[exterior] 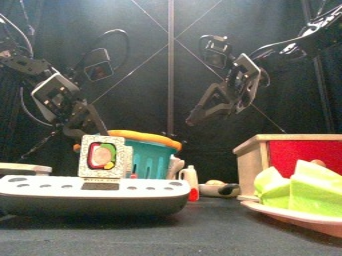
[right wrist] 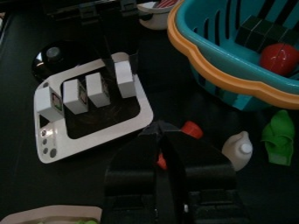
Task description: Place sushi piece to left of stove
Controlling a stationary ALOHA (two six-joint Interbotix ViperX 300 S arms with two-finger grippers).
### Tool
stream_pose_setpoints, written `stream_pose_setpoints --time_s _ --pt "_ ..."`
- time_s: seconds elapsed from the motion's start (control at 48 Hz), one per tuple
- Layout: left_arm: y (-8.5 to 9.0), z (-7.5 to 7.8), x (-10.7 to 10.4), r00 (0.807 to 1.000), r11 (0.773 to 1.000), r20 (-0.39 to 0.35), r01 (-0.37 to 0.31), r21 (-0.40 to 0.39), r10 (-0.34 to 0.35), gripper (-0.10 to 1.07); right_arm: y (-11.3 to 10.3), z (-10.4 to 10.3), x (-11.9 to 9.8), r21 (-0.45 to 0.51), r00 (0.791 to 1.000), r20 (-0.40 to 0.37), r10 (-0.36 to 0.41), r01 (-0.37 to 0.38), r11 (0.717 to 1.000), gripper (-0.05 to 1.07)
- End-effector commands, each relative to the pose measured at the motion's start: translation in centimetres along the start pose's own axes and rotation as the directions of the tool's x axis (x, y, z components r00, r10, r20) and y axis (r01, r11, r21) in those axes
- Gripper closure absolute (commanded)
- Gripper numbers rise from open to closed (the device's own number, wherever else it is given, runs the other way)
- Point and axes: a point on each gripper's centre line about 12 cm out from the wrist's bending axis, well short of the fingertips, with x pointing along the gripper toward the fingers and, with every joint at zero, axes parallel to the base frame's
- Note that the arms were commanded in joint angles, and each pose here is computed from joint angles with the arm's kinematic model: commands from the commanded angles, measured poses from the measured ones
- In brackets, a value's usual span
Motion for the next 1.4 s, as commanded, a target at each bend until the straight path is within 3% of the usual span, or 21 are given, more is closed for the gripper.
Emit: stream_pose_setpoints --time_s 0.0,0.25,0.375,0.562,0.667,0.792,1.042,1.375 --pt "0.1 0.8 -0.3 0.999 1.000 0.032 -0.002 -0.001 0.002 0.43 0.0 1.3 -0.3 -0.002 0.999 0.042 0.003 -0.003 1.000 0.57" --pt "0.0 0.9 -2.8 0.999 1.000 0.034 0.023 -0.007 -0.023 0.43 0.0 1.3 -0.3 -0.008 0.999 0.042 0.004 -0.004 1.000 0.57" --pt "-0.3 0.0 -4.9 0.998 0.998 -0.014 0.057 -0.013 -0.057 0.43 0.0 1.2 -0.1 -0.006 0.999 0.037 0.004 -0.003 1.000 0.57" --pt "-0.5 -0.6 -8.2 0.996 0.996 0.014 0.093 -0.010 -0.093 0.43 0.0 1.1 0.4 -0.005 1.000 0.030 0.003 -0.003 1.000 0.57" --pt "-0.5 -2.2 -9.3 0.995 0.995 -0.007 0.102 -0.009 -0.102 0.42 -0.1 1.1 0.9 -0.005 1.000 0.025 0.003 -0.003 1.000 0.57" --pt "-0.4 -4.3 -9.7 0.991 0.994 -0.074 0.110 -0.009 -0.111 0.42 -0.1 1.1 1.4 -0.006 1.000 0.016 0.001 -0.001 1.000 0.57" --pt "0.0 -6.3 -9.8 0.987 0.995 -0.130 0.097 -0.020 -0.099 0.42 -0.2 1.7 2.0 -0.009 1.000 0.024 0.001 -0.001 1.000 0.57" --pt "0.4 -6.6 -9.3 0.986 0.997 -0.149 0.072 -0.040 -0.078 0.42 -0.2 1.4 2.0 -0.016 1.000 0.016 0.002 -0.002 1.000 0.57"
